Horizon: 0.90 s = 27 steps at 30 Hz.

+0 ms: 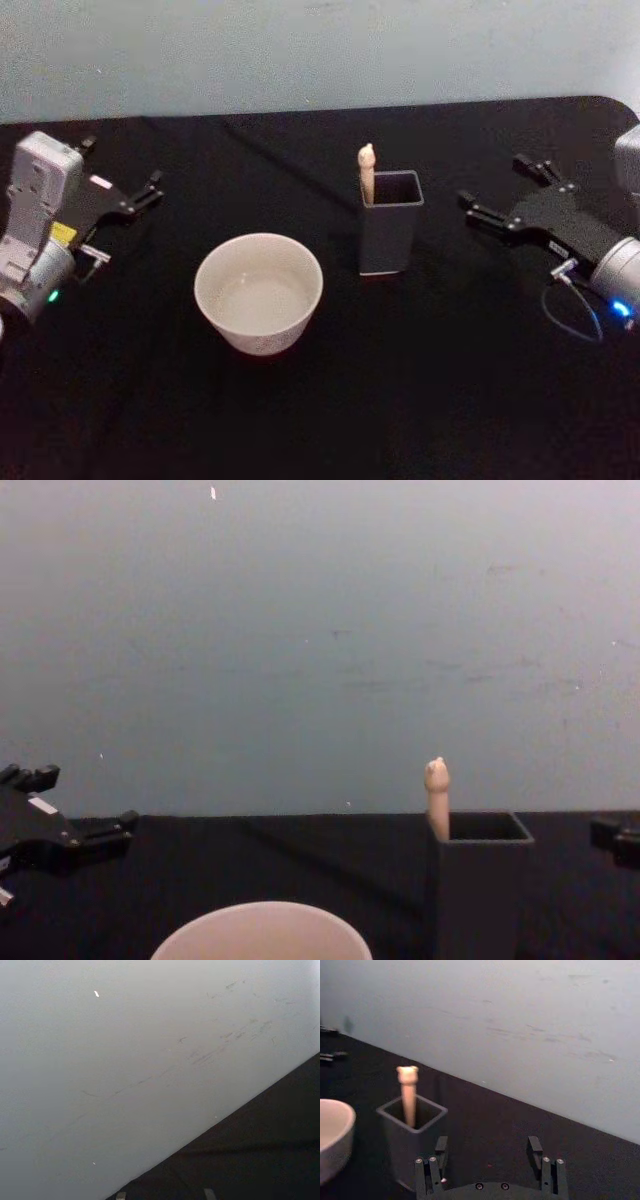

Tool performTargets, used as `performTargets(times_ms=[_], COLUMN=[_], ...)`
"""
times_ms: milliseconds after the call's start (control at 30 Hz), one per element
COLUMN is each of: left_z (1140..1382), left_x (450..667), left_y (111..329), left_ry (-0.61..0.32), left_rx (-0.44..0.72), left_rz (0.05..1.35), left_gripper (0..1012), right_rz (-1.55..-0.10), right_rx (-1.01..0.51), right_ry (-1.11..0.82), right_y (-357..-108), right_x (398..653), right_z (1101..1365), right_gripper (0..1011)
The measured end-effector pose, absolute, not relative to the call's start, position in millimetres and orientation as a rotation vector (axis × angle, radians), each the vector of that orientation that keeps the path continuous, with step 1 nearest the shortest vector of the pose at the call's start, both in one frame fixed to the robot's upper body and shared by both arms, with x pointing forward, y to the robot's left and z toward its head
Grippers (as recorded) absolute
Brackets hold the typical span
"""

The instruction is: Pick up the stirring spoon with one hand, stir inside the cup, then place it back in its original position.

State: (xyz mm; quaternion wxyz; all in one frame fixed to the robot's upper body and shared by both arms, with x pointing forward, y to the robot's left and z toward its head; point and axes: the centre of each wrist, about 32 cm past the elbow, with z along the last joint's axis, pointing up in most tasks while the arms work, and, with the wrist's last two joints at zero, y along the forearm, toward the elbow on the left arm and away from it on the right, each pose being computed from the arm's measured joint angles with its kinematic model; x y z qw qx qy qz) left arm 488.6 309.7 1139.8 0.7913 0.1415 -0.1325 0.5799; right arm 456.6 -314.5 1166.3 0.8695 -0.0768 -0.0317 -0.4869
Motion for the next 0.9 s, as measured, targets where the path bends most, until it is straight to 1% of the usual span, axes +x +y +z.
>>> performTargets(times_ms=[133,367,567,700,900], left_z=[1139.8,1139.8,1139.8,1139.8,1139.8], left_x=[488.6,488.6,488.6,488.6,488.6], left_y=[309.7,309.7,309.7,309.7,309.7], left_ry=[-0.285,-0.285,-0.285,-0.285,-0.285], left_rx=[0.305,0.304,0.304,0.304,0.305], left_rz=[1.248,1.248,1.248,1.248,1.248], left_gripper=[1001,1001,1001,1001,1001], right_rz=[-0.975,-0.911,-0.855,-0.833,-0.806], right_rx=[-0.146,-0.13,-0.12,-0.117,-0.121], right_ry=[-0.055,-0.038,-0.029,-0.026,0.011], right_y=[-310.2,-293.4,-276.0,-269.0,-253.5], right_x=[453.5,455.7,463.1,466.9,478.4], right_z=[1168.4,1167.9,1169.6,1171.5,1179.3], right_gripper=[1000,1000,1000,1000,1000])
